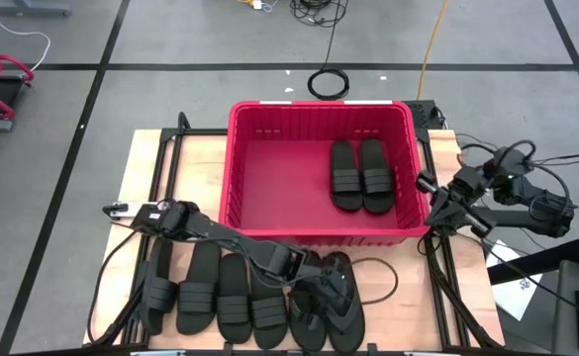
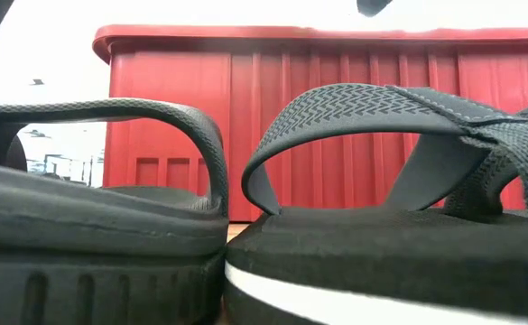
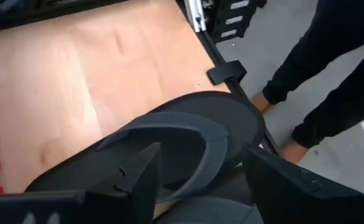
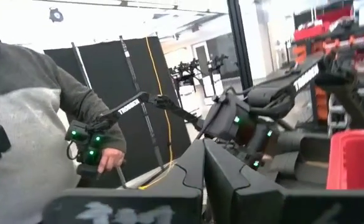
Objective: Pick and place slides into bin
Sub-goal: Put the right black slipper into the red bin
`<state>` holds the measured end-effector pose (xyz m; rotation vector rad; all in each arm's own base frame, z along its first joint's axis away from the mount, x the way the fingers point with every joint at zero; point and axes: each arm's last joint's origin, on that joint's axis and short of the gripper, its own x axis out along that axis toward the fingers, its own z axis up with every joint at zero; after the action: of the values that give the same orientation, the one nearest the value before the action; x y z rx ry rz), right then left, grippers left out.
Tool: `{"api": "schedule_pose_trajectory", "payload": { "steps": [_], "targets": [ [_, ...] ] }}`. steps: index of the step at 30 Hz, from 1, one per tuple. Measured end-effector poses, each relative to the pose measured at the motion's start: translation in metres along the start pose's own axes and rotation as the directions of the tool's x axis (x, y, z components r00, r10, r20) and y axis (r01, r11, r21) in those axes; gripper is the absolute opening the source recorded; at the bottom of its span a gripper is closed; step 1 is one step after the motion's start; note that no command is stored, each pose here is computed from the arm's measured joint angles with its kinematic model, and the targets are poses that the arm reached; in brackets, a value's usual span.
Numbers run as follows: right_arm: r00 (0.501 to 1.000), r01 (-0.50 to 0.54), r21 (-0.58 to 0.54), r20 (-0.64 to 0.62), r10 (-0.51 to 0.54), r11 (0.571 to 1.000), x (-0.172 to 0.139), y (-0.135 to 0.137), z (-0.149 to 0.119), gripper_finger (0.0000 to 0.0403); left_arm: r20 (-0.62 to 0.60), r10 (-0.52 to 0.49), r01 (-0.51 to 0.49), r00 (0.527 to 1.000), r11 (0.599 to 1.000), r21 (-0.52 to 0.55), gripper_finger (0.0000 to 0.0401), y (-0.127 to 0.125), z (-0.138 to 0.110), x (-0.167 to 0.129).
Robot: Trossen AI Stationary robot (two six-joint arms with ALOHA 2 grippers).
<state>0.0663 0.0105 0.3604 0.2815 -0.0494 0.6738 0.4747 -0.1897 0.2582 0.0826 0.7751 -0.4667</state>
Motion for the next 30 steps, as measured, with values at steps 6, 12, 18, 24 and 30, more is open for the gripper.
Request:
{"api": "schedule_pose_trajectory", "payload": {
  "steps": [6,12,18,24,30],
  "targets": [
    [0.98,0.196,-0.071,0.054,-0.192,0.978,-0.022,0.014,-0.01,0.0,-0.022,0.041,-0.04,0.999,0.998,0.038,0.0225,-0.003,-0.002,0.0],
    [0.872,0.49,-0.019,0.031,-0.489,0.872,-0.048,0.022,-0.033,0.0,-0.053,0.053,-0.052,0.997,0.998,0.024,0.0225,0.005,-0.005,-0.001],
    [0.877,0.479,0.012,-0.047,-0.478,0.878,-0.051,0.019,-0.053,0.0,-0.063,0.033,-0.028,0.997,0.997,0.072,0.0225,0.008,-0.007,0.0],
    [0.904,0.426,0.078,-0.001,-0.428,0.901,-0.036,-0.005,-0.076,0.0,-0.088,0.028,-0.023,0.996,0.998,0.066,0.0225,0.008,-0.019,0.01],
    [0.93,0.366,0.084,-0.012,-0.366,0.927,-0.034,-0.007,-0.08,0.0,-0.027,0.029,-0.029,0.999,0.999,0.016,0.0225,0.009,-0.015,0.013]
  ]
}}
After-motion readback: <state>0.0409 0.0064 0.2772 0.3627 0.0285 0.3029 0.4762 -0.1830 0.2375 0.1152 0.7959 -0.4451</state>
